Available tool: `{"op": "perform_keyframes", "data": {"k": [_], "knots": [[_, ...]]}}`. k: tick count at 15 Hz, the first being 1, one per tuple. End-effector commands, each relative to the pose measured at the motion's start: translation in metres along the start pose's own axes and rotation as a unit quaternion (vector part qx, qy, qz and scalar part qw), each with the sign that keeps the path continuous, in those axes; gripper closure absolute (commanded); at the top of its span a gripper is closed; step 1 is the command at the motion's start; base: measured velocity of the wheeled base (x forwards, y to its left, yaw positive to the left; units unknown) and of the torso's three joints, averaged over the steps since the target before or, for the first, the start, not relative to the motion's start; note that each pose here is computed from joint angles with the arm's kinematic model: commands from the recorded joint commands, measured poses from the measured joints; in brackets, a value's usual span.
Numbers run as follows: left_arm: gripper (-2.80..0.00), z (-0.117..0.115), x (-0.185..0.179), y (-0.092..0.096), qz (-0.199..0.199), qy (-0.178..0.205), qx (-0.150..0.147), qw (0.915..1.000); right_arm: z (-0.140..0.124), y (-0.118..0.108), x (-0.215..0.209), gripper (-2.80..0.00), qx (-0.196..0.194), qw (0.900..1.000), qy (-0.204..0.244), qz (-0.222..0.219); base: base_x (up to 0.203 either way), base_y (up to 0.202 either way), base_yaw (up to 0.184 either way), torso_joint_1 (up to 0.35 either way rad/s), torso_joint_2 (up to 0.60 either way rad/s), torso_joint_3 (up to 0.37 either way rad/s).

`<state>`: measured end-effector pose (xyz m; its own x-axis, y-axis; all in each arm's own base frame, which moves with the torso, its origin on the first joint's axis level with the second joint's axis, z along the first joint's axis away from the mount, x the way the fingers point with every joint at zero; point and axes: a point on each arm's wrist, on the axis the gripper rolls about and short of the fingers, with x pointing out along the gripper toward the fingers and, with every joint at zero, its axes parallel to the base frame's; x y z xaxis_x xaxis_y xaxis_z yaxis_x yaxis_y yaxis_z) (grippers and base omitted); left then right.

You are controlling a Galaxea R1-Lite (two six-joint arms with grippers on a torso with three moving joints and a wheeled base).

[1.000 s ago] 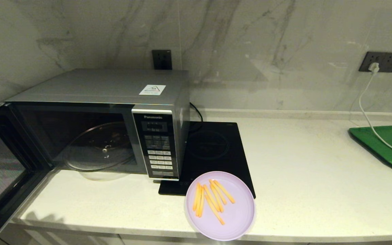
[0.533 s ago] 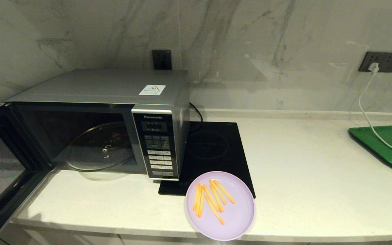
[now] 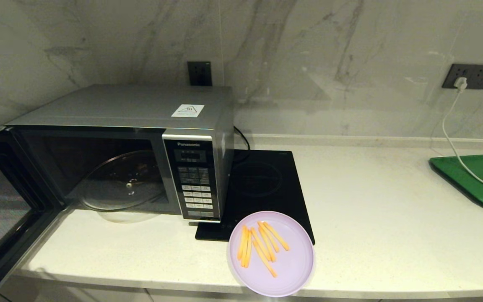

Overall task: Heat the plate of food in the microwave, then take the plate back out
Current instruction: Close the microwave oven

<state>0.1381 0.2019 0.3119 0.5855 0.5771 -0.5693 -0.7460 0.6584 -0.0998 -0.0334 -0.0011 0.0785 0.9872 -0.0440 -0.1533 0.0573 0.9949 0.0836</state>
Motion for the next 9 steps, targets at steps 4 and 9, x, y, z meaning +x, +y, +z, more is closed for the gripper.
{"op": "perform_keyframes", "data": {"k": [4,9], "knots": [[0.0,-0.01,-0.012,-0.005,-0.02,0.035,-0.004,0.9992,0.0,0.0,0.0,0.0,0.0,1.0,0.001,0.0,0.0,0.0,0.0,0.0,0.0,0.0],[0.0,-0.021,-0.022,-0.021,-0.043,0.075,-0.026,0.9959,0.0,0.0,0.0,0.0,0.0,1.0,0.001,0.0,0.0,0.0,0.0,0.0,0.0,0.0]]}}
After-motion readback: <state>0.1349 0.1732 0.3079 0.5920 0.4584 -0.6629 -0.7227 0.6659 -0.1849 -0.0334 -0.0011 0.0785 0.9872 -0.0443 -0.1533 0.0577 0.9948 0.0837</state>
